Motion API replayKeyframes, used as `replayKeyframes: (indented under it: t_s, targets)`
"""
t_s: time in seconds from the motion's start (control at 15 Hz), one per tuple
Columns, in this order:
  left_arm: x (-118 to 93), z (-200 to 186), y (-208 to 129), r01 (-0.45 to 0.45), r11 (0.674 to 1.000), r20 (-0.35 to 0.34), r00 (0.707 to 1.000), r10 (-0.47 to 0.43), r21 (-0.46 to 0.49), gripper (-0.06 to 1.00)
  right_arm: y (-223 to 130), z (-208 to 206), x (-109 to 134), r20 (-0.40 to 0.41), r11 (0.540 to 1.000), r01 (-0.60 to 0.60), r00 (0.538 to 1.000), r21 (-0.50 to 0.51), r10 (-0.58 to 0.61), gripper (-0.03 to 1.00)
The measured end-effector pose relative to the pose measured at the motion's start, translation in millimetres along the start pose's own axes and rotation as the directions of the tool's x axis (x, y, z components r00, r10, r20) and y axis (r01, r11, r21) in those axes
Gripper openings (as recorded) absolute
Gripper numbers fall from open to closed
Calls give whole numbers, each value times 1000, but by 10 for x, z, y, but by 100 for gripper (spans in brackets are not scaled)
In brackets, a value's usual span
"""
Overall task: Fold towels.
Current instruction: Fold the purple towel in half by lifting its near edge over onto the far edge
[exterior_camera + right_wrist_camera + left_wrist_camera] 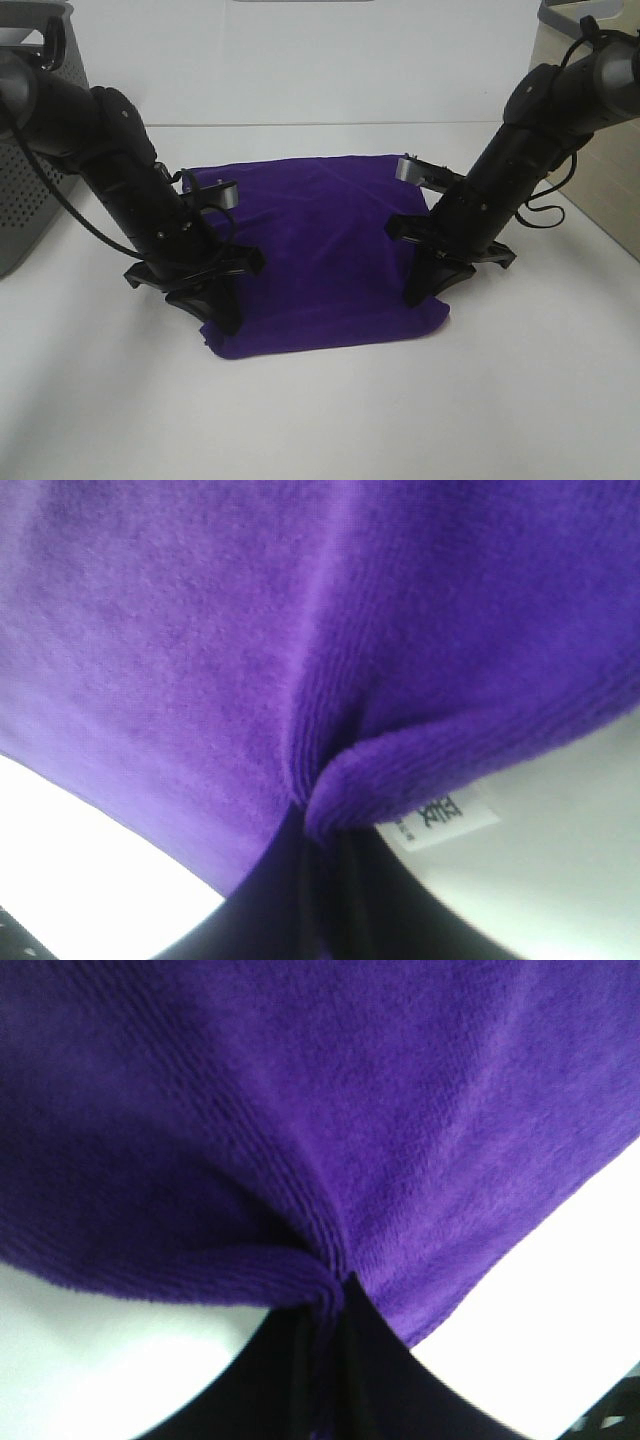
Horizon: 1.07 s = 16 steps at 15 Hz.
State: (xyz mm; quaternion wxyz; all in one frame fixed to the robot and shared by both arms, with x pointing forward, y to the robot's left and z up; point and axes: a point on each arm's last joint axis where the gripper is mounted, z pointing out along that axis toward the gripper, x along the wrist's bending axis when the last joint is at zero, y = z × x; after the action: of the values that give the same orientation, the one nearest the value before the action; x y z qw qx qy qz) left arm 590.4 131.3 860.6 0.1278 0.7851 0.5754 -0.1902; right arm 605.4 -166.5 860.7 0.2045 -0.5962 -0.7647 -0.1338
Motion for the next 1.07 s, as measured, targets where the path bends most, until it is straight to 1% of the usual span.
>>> replayKeyframes:
  t_s: [0.07,0.13,0.27,0.4,0.47,0.67,0.73,0.87,0.93,1.07]
  targets:
    - [-21,-75,-8,-19,1000,-17,1000,19,-14,0,-19,-62,34,5,1000,13,1000,-8,-13,2]
    - [-64,-196,-3,-21,999,-22,1000,20,-45,0,-18,-199,114,9,999,36,999,-41,-35,2]
    - [-144,-528,15,-23,991,-22,1000,20,-132,0,25,-494,265,23,990,94,995,-107,-92,2]
    - [-177,-757,133,-38,976,-26,999,33,-214,0,204,-692,351,59,972,156,987,-173,-148,2]
    - [-188,-817,217,-55,966,-41,998,46,-253,0,320,-770,377,81,960,184,982,-209,-171,2]
    - [-170,-901,501,-88,918,-89,994,58,-387,0,736,-964,422,169,900,268,960,-344,-221,2]
    - [-153,-915,600,-101,896,-110,992,59,-432,0,855,-1015,432,193,878,287,954,-384,-228,2]
    - [-98,-879,783,-123,864,-144,988,59,-488,0,1077,-1022,417,214,846,299,951,-441,-224,2]
    - [-76,-875,875,-139,846,-165,984,62,-515,0,1173,-973,386,218,840,300,950,-452,-222,2]
    - [-25,-828,1040,-162,829,-186,980,71,-536,0,1287,-849,313,214,844,283,955,-455,-205,2]
